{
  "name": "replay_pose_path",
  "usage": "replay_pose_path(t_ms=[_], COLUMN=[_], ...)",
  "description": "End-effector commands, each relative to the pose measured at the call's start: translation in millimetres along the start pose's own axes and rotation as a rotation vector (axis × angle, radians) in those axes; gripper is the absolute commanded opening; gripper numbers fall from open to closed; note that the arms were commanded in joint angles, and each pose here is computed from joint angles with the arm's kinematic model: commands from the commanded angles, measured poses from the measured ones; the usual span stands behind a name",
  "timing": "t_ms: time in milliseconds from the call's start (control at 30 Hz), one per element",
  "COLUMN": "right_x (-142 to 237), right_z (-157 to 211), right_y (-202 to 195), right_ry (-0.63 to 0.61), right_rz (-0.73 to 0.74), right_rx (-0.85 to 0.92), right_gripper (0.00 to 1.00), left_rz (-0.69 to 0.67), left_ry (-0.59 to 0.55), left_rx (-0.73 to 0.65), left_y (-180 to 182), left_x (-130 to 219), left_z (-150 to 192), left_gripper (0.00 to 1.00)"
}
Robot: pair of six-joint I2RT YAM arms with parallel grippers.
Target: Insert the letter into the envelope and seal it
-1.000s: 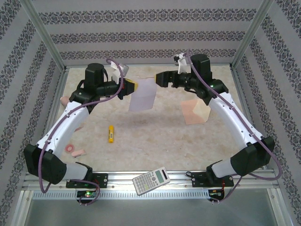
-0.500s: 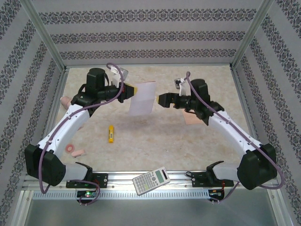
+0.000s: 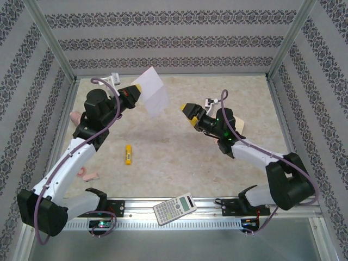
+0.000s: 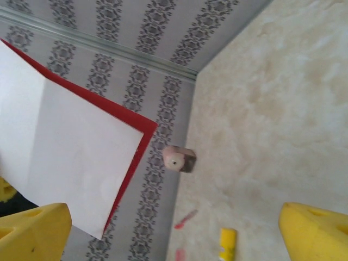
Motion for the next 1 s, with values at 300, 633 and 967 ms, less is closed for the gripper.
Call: replay_pose_path(t_ms=[300,633,967], right_x=[-57.3,-84.2,-96.7], right_z=[3.0,5.7,6.9], right_y=[44.4,55.6,72.3], right_ry=[-0.051,-0.039,-0.022], right_rz=[-0.277,-0.377,-0.482], right_rx=[-0.038,-0.054,-0.063], right_gripper=[0.98,0.97,0.94], left_rz=[0.029,0.053,0.055], left_ry=[-0.207,-0.209,-0.207], left_rx=[0.284,0.339,0.334], left_y=[-3.5,1.3,0.6], left_x=[22.6,21.6,22.9], left_z=[-19.3,-13.6,-13.0], left_gripper=[0.00,0.00,0.00])
Point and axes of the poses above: each hand's point on the last joint's axis, 136 mm out from that joint toward the fingers, its own x axis back along the fingers, its own y axis along the line the jaws close on, z = x × y, the point moved 4 cm from there along x, back along the fingers, and after that the axes turned 5 degrees about x, right-handed, at the moved point
